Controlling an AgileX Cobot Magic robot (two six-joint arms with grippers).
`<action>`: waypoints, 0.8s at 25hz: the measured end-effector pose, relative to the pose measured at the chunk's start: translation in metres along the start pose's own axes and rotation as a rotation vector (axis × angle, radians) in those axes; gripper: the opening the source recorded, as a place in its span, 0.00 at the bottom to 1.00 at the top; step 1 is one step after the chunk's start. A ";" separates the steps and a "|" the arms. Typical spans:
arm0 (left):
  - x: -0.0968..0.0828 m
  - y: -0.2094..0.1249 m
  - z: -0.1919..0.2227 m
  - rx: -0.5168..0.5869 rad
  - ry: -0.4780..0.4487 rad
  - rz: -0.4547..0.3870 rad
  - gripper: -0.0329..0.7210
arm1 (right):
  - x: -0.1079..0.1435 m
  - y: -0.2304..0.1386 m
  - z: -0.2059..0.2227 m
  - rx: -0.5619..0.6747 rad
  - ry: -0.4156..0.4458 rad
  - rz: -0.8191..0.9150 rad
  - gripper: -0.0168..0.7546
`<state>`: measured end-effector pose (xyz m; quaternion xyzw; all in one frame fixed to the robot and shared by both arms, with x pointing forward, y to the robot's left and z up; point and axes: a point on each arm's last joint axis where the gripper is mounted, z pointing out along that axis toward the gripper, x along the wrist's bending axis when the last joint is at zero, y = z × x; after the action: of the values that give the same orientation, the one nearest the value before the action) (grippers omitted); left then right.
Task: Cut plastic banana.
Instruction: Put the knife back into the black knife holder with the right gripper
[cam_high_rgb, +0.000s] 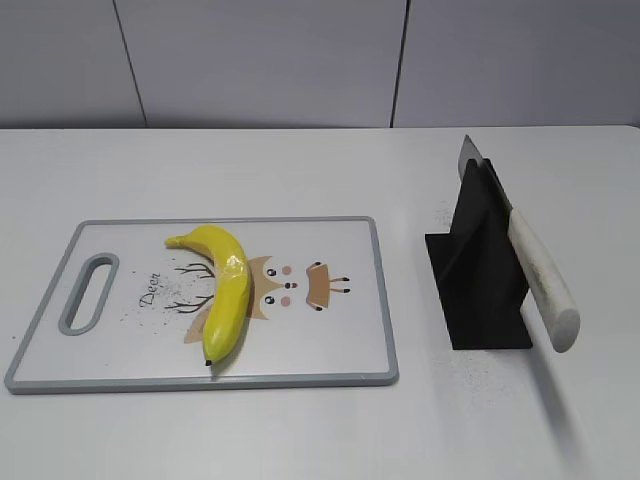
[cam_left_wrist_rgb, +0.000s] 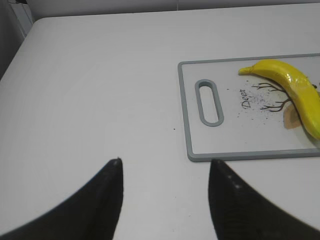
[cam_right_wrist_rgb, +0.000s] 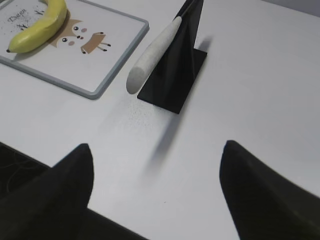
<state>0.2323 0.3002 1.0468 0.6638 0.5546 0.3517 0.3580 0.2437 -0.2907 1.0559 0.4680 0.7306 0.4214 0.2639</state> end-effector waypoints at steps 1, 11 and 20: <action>0.000 0.000 0.000 0.000 0.000 0.000 0.74 | 0.000 -0.001 -0.002 -0.016 -0.002 -0.002 0.79; 0.000 0.000 0.000 0.000 -0.002 -0.002 0.72 | 0.001 -0.006 -0.012 -0.093 -0.063 0.026 0.79; 0.000 0.000 0.000 0.000 0.000 -0.002 0.70 | 0.003 -0.005 -0.010 -0.097 -0.269 0.149 0.79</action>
<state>0.2324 0.3000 1.0467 0.6632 0.5552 0.3515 0.3583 0.2323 -0.2923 1.0563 0.5597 0.6309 0.4080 0.3496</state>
